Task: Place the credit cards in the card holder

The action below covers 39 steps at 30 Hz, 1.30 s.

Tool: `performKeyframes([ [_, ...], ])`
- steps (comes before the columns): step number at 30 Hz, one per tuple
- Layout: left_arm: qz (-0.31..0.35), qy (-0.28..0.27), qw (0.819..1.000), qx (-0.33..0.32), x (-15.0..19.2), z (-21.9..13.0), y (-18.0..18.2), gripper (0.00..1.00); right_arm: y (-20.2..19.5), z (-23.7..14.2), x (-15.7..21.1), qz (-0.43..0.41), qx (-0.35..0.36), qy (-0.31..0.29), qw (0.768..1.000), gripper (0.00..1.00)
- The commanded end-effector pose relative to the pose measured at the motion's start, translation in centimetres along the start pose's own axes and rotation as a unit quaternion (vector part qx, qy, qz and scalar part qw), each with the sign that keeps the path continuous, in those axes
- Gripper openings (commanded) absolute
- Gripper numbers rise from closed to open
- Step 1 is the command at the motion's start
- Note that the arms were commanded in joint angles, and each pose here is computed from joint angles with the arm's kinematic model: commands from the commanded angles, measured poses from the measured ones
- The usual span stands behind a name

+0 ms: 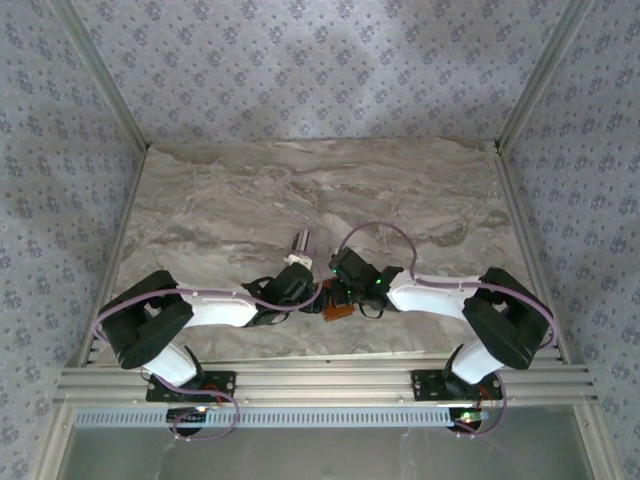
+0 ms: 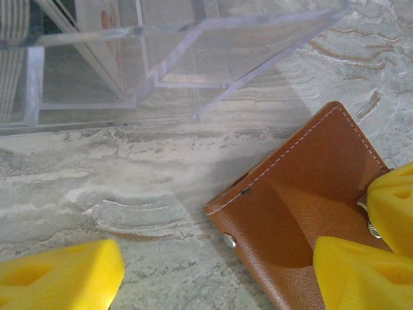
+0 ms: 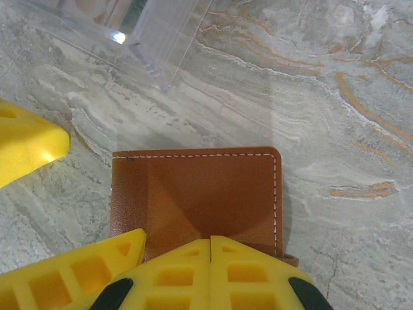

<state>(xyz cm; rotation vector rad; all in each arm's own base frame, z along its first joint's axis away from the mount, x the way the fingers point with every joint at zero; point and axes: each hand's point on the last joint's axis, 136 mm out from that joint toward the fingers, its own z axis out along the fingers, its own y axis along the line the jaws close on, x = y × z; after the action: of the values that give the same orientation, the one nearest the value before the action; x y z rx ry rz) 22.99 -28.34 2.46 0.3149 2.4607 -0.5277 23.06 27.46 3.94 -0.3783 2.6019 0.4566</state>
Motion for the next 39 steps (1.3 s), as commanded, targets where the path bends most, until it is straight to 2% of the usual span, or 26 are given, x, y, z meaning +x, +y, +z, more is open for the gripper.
performKeyframes([
  [1, -0.021, 0.067, 0.997, -0.026, 4.0, 1.5, 2.7, 0.81, -2.0, 1.3, 6.5, -0.013, 0.034, 0.096, 0.995, 0.0],
  [16, -0.027, 0.069, 0.997, -0.035, 4.0, 1.9, 3.2, 0.81, -2.4, 0.7, 7.8, -0.007, 0.048, 0.093, 0.994, 0.0],
  [39, -0.031, 0.069, 0.997, -0.035, 4.1, 2.1, 3.4, 0.8, -0.8, -0.1, 8.3, -0.017, 0.017, 0.109, 0.994, 0.0],
])
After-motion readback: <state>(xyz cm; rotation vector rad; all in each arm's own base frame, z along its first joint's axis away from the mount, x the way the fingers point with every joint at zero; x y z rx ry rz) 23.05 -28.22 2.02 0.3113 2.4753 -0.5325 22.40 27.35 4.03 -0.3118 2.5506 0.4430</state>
